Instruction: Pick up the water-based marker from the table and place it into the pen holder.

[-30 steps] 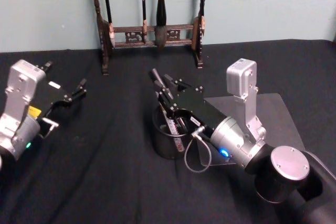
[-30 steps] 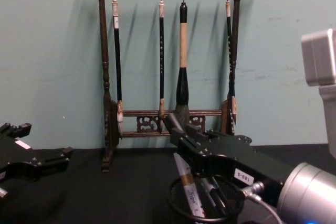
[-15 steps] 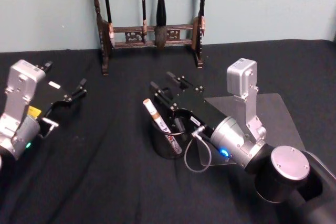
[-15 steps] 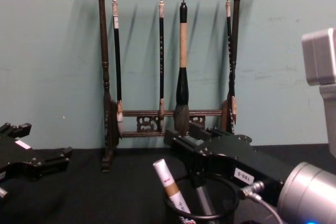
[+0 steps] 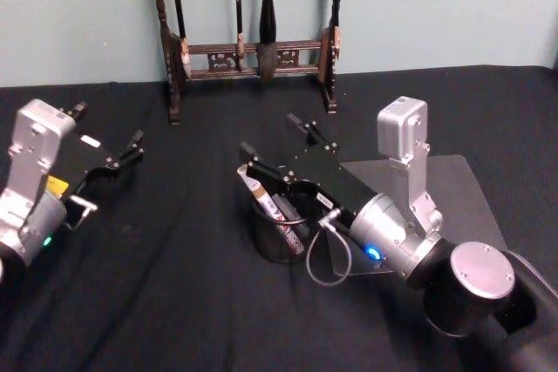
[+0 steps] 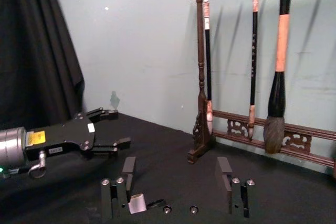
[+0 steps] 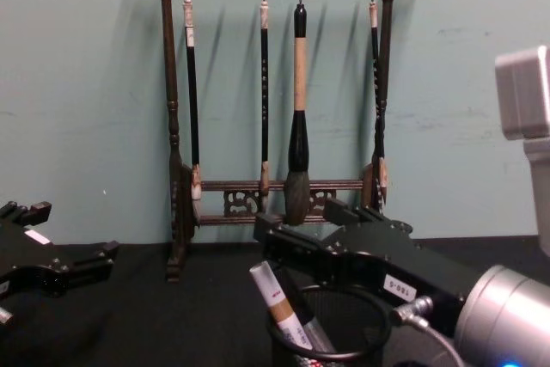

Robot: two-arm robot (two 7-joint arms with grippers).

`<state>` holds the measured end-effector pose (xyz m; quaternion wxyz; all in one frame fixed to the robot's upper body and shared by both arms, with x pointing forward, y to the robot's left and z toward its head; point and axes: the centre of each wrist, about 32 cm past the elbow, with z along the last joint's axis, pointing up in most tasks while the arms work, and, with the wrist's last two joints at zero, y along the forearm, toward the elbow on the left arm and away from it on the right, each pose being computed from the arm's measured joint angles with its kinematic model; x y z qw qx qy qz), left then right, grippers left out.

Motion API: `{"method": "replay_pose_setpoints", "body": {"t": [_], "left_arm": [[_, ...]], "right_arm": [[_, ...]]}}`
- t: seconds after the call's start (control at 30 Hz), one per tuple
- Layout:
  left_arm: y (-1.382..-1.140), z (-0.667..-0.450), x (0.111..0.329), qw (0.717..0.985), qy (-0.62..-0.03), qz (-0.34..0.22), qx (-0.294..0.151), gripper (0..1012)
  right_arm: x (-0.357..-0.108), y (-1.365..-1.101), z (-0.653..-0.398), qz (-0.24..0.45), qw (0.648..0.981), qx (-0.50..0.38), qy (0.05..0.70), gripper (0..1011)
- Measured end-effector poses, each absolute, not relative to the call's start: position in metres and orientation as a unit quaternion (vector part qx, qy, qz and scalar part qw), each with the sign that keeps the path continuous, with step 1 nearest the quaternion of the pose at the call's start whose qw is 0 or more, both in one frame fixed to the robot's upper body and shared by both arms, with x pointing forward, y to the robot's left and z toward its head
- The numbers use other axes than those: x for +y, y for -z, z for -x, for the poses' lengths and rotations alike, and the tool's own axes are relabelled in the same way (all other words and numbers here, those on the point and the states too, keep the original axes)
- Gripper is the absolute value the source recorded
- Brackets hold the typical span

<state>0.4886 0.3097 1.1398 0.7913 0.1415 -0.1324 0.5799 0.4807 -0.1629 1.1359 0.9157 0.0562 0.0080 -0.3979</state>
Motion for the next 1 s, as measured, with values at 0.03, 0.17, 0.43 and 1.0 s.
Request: {"method": "replay_pose_setpoints", "body": {"t": [0.03,0.17,0.43,1.0], "left_arm": [[-1.140,-0.489,0.310,0.791,-0.580,-0.141,-0.132,1001],[-1.140,-0.489,0.310,0.791,-0.580,-0.141,-0.132,1001],[-1.140,-0.489,0.310,0.791,-0.580,-0.141,-0.132,1001],[-1.140,-0.489,0.310,0.791,-0.580,-0.141,-0.132,1001]], "right_arm": [[-0.164,-1.137,-0.481,-0.058,0.915,0.008,0.400,973],[-0.173,-1.147,-0.486,-0.069,0.906,0.000,0.417,1002],[-0.204,-1.166,-0.499,-0.048,0.859,-0.026,0.509,1002],[-0.254,-1.126,-0.501,0.101,0.779,-0.097,0.611,1002]]}}
